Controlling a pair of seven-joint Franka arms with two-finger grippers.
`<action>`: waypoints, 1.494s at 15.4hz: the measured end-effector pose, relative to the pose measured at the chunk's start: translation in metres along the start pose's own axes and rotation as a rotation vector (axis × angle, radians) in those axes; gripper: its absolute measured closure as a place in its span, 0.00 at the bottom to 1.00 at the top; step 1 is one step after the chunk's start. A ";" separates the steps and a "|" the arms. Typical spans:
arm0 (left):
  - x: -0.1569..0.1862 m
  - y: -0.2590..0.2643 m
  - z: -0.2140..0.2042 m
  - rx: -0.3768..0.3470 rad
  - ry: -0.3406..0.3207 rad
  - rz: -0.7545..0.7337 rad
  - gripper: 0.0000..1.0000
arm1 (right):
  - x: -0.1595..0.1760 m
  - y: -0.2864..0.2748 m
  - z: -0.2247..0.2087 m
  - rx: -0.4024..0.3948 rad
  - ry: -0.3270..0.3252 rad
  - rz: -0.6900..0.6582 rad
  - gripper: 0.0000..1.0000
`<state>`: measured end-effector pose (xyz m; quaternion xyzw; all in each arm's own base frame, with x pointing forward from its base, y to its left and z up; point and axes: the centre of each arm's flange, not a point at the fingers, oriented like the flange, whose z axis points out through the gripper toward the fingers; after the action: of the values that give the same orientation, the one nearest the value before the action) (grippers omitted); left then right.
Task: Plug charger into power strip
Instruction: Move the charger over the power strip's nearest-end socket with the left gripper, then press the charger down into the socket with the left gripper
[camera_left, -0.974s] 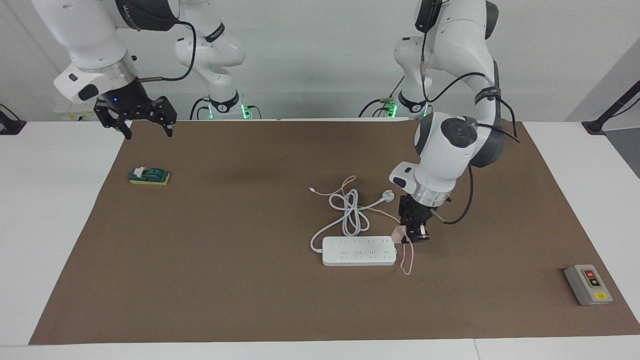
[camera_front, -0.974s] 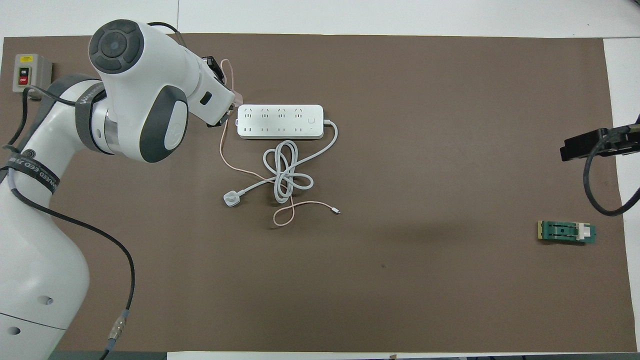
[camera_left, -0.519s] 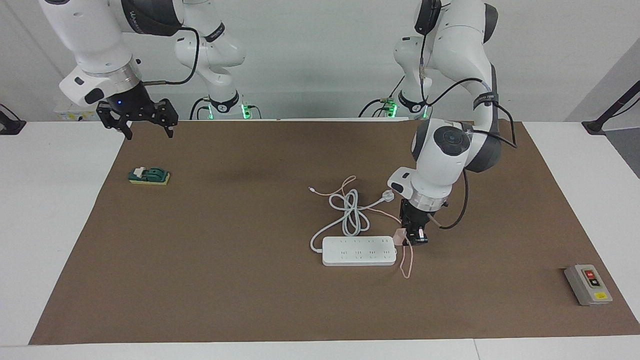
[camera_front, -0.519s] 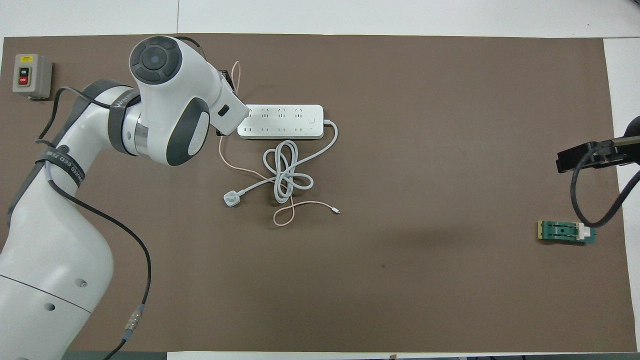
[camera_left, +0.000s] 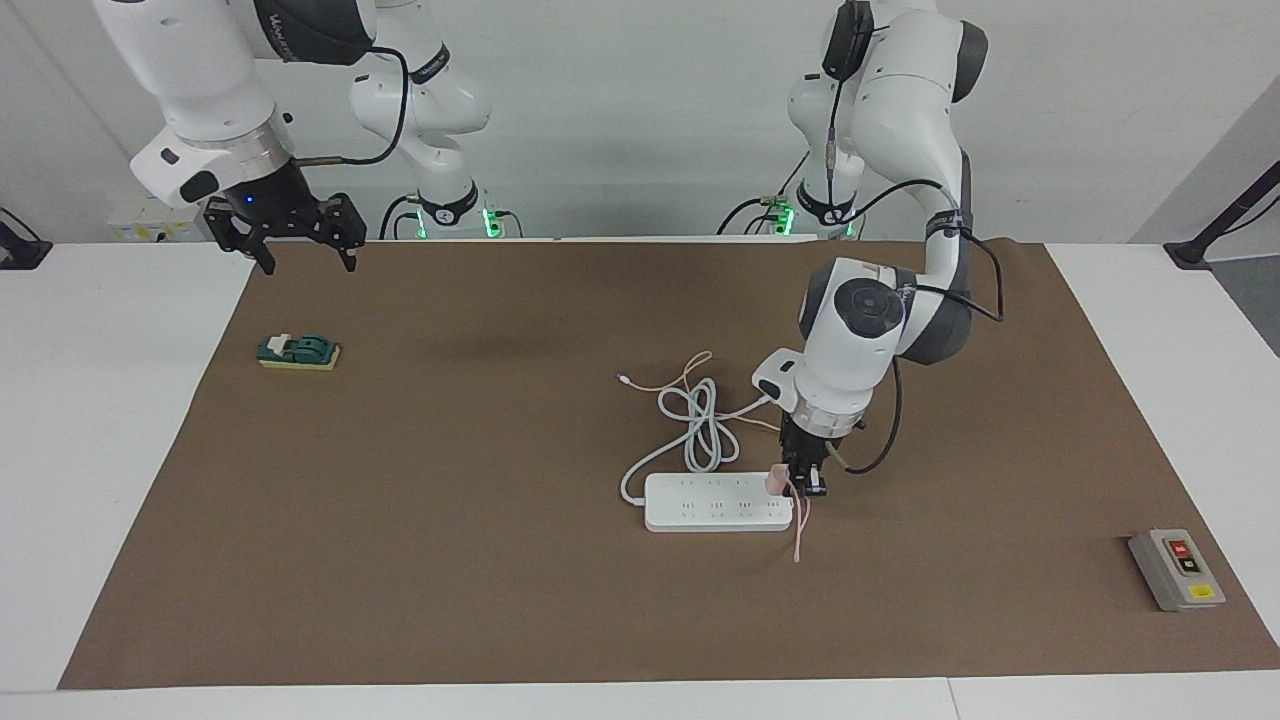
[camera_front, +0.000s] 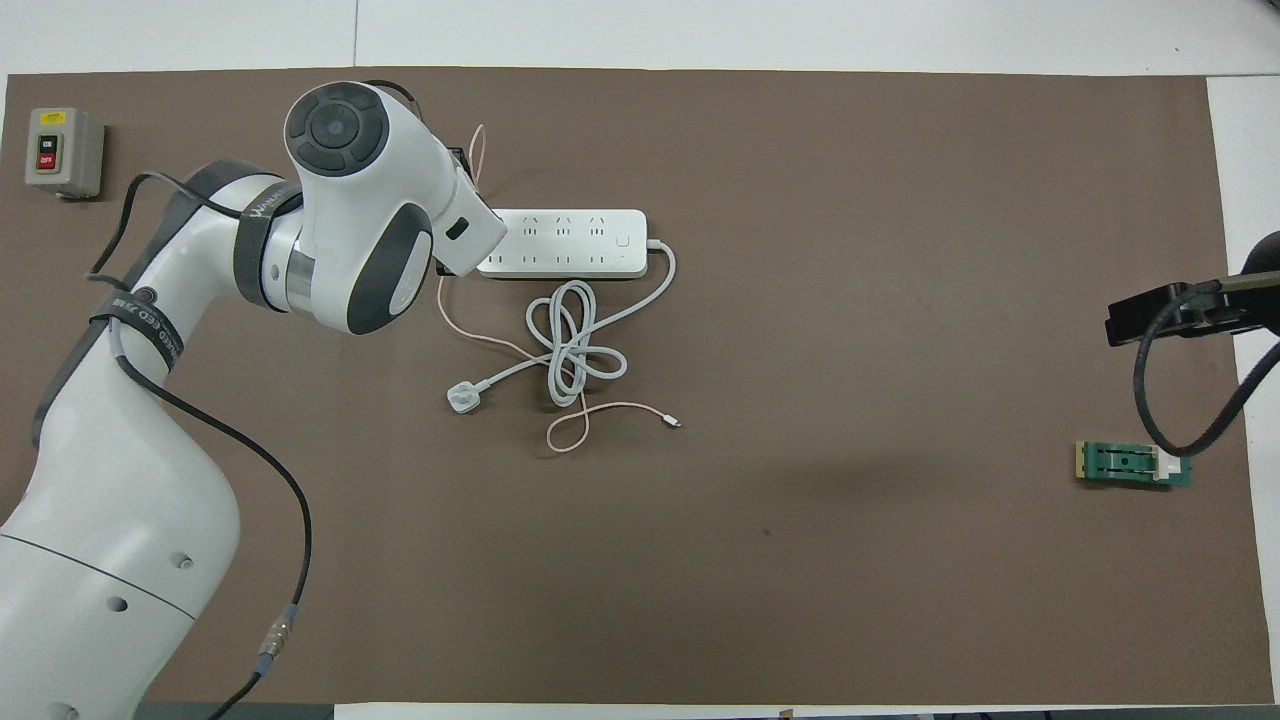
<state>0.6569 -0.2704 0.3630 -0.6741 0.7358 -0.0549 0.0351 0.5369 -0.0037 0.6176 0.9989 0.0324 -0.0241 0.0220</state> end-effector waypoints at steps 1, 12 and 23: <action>0.003 0.002 0.002 -0.003 -0.001 0.005 0.71 | 0.000 0.000 0.000 0.001 0.000 0.000 0.00; 0.007 0.009 0.011 -0.016 -0.033 0.044 0.71 | 0.000 -0.001 0.000 0.027 0.002 0.004 0.00; 0.012 0.014 0.016 -0.026 -0.034 0.060 0.71 | 0.000 -0.001 0.000 0.029 0.002 0.005 0.00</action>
<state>0.6439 -0.2817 0.3458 -0.6531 0.7555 -0.0328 0.0405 0.5368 -0.0031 0.6176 0.9992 0.0298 -0.0237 0.0075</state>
